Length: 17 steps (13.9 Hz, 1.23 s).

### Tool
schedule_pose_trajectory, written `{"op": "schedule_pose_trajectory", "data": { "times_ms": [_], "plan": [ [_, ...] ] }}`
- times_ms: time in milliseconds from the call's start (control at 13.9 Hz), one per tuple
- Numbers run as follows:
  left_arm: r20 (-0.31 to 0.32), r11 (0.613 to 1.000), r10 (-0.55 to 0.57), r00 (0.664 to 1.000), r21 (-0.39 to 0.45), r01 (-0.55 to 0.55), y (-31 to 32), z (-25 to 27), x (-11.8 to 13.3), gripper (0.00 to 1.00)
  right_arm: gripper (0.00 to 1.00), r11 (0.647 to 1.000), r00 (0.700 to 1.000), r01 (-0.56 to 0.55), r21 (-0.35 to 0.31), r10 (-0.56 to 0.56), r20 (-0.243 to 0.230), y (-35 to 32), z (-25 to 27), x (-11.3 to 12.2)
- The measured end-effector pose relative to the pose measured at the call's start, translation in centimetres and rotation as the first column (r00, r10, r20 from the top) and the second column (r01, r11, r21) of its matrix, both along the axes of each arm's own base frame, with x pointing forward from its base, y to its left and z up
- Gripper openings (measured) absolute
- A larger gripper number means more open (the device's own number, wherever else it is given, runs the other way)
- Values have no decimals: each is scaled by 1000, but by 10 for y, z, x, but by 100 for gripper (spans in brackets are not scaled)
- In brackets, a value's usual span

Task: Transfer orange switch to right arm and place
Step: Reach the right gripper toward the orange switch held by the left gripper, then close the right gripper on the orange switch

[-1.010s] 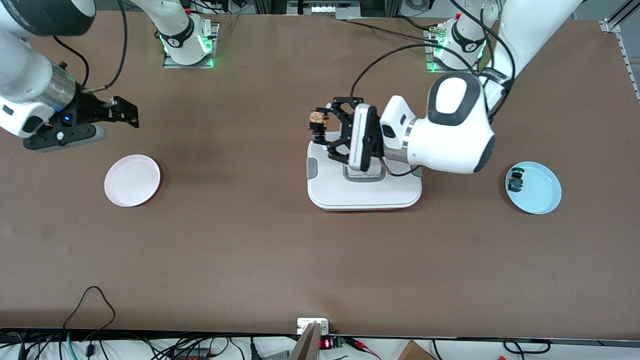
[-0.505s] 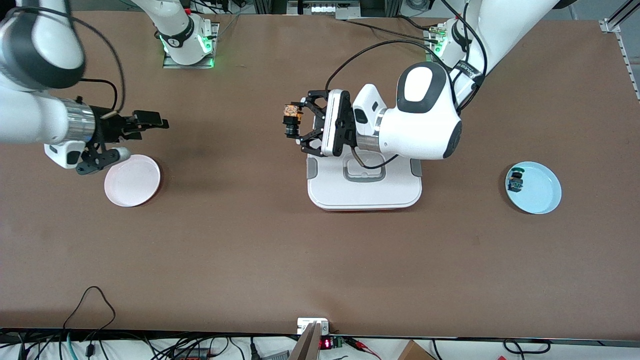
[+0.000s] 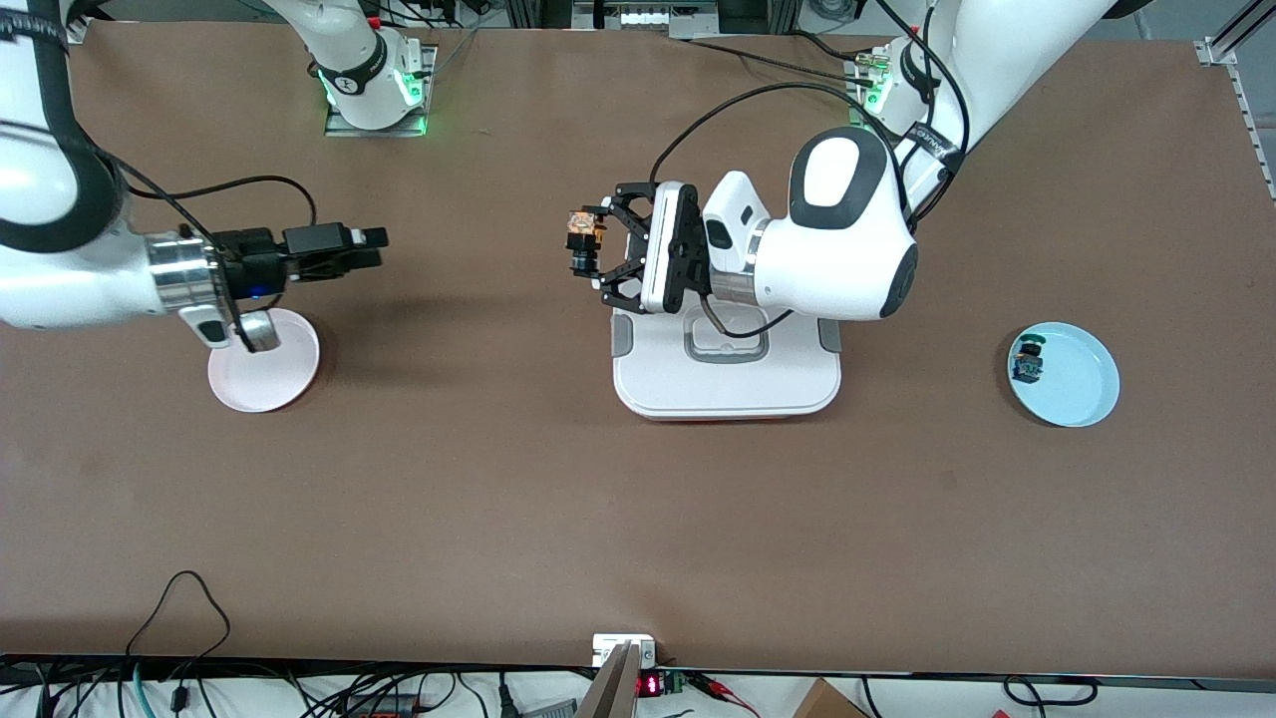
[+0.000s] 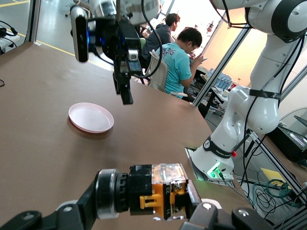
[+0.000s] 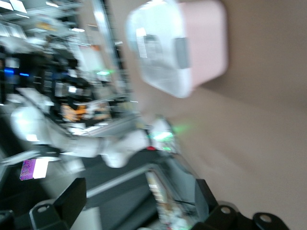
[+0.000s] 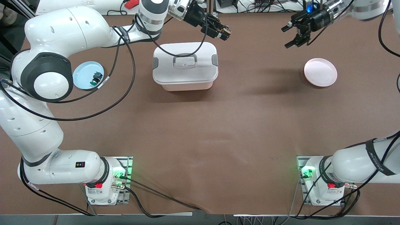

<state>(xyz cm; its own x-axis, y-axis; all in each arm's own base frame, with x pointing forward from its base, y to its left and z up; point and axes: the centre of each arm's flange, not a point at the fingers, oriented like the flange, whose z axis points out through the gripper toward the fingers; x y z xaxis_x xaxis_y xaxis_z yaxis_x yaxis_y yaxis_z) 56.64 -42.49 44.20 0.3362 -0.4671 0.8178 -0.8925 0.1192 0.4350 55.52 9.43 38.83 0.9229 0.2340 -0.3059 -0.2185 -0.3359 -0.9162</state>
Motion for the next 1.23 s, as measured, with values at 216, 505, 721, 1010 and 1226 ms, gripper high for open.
{"op": "schedule_pose_trajectory", "data": {
  "times_ms": [216,505,721,1010,1226],
  "plan": [
    [-1,1000,-11,1000,6,11,0,-8,-4,72,100,977,991,130,169,-121,-58,33,-34,-17],
    [14,1000,-18,1000,3,18,2,-12,-3,72,100,929,956,291,226,-273,-109,119,-48,-29],
    [5,1000,-12,1000,-14,12,2,-11,-3,72,100,887,915,400,229,-373,-155,173,-46,-46],
    [3,1000,-9,1000,-28,9,2,-11,-3,72,100,846,871,484,221,-444,-210,194,-25,-56],
    [4,1000,-9,1000,-29,9,2,-11,-3,72,100,830,851,515,214,-467,-238,202,-9,-61]
  ]
}}
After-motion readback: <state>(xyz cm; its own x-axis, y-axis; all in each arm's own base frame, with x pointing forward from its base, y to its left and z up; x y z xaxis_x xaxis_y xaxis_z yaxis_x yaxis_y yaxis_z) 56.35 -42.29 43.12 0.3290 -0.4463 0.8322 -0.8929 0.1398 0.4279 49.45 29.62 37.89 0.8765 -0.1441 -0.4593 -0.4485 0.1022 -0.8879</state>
